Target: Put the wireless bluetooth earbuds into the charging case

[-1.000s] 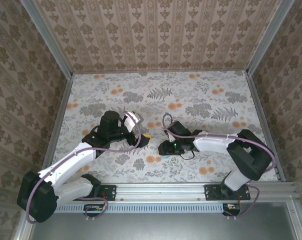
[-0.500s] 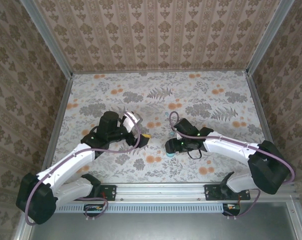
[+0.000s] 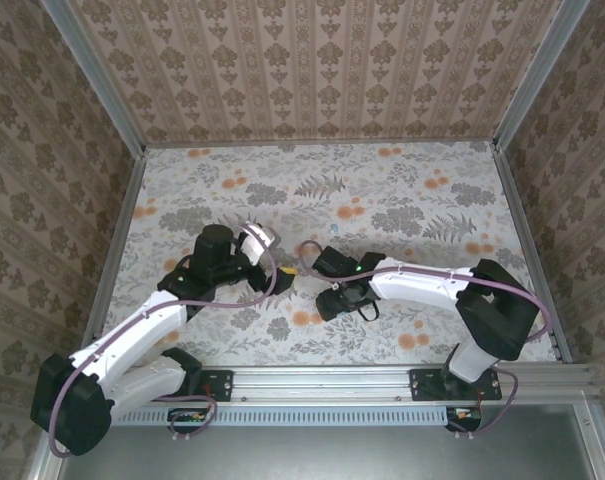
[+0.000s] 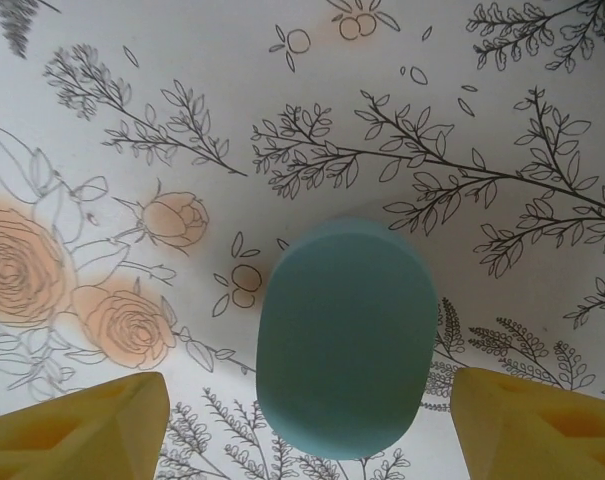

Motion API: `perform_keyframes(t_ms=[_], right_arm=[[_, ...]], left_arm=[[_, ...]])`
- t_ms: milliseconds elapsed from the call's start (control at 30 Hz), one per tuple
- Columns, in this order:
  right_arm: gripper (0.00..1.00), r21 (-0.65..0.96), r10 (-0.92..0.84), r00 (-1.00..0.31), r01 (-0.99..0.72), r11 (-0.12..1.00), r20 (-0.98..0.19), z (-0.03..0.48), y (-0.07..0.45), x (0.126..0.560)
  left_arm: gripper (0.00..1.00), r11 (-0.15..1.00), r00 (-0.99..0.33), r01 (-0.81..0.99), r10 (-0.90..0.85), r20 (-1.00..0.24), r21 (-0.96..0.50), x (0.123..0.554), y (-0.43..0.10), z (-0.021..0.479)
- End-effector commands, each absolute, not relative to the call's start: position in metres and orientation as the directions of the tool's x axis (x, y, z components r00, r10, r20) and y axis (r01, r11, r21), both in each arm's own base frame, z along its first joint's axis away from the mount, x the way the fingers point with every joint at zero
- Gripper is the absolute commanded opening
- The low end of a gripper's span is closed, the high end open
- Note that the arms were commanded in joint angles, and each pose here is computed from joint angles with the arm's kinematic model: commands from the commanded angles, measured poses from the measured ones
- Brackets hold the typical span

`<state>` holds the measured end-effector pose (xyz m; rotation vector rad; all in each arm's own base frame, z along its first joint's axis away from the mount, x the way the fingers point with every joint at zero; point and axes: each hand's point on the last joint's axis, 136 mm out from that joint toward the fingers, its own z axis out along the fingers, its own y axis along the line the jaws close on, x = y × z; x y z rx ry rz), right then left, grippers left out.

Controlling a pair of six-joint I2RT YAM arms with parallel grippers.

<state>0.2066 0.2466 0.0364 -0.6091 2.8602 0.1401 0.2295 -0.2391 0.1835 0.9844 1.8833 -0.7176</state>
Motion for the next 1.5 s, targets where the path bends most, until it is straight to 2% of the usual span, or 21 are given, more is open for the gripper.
perform_keyframes(t_ms=[0, 133, 467, 600, 700, 833, 933, 1100, 1267, 1467], right_arm=[[0.76, -0.028, -0.416, -0.884, -0.420, 0.907, -0.212, 0.035, 0.242, 0.208], [0.71, -0.043, -0.423, -0.885, -0.423, 0.905, -0.192, 0.024, 0.242, 0.207], [0.45, -0.094, -0.437, -0.877, -0.427, 0.899, -0.199, 0.014, 0.233, 0.211], [0.36, -0.051, -0.457, -0.860, -0.458, 0.887, -0.228, 0.025, 0.238, 0.209], [0.34, 0.023, -0.497, -0.824, -0.522, 0.853, -0.270, 0.050, 0.247, 0.205], [0.33, 0.145, -0.557, -0.755, -0.629, 0.764, -0.344, 0.097, 0.257, 0.200], [0.33, 0.197, -0.593, -0.676, -0.715, 0.671, -0.438, 0.143, 0.260, 0.195], [0.33, 0.203, -0.672, -0.537, -0.834, 0.512, -0.509, 0.197, 0.261, 0.181], [0.34, 0.182, -0.735, -0.408, -0.911, 0.371, -0.542, 0.225, 0.266, 0.170], [0.34, 0.147, -0.761, -0.302, -0.952, 0.267, -0.574, 0.241, 0.275, 0.166]], left_arm=[[1.00, 0.525, -0.294, 0.848, 0.355, -0.888, -0.071, 0.229, -0.234, 0.183], [1.00, 0.528, -0.297, 0.846, 0.353, -0.887, -0.074, 0.229, -0.234, 0.183], [1.00, 0.557, -0.309, 0.826, 0.323, -0.895, -0.085, 0.230, -0.227, 0.186], [1.00, 0.566, -0.286, 0.821, 0.286, -0.915, -0.079, 0.230, -0.223, 0.197], [1.00, 0.536, -0.236, 0.842, 0.255, -0.938, -0.066, 0.225, -0.221, 0.211], [1.00, 0.453, -0.150, 0.891, 0.204, -0.967, -0.042, 0.211, -0.221, 0.238], [1.00, 0.349, -0.082, 0.937, 0.154, -0.985, -0.023, 0.194, -0.226, 0.261], [0.97, 0.151, 0.000, 0.988, 0.118, -0.993, 0.018, 0.164, -0.237, 0.285], [0.92, 0.000, -0.008, 1.000, 0.121, -0.993, -0.009, 0.150, -0.247, 0.294], [0.90, -0.092, 0.011, 0.996, 0.157, -0.987, -0.004, 0.139, -0.265, 0.290]])
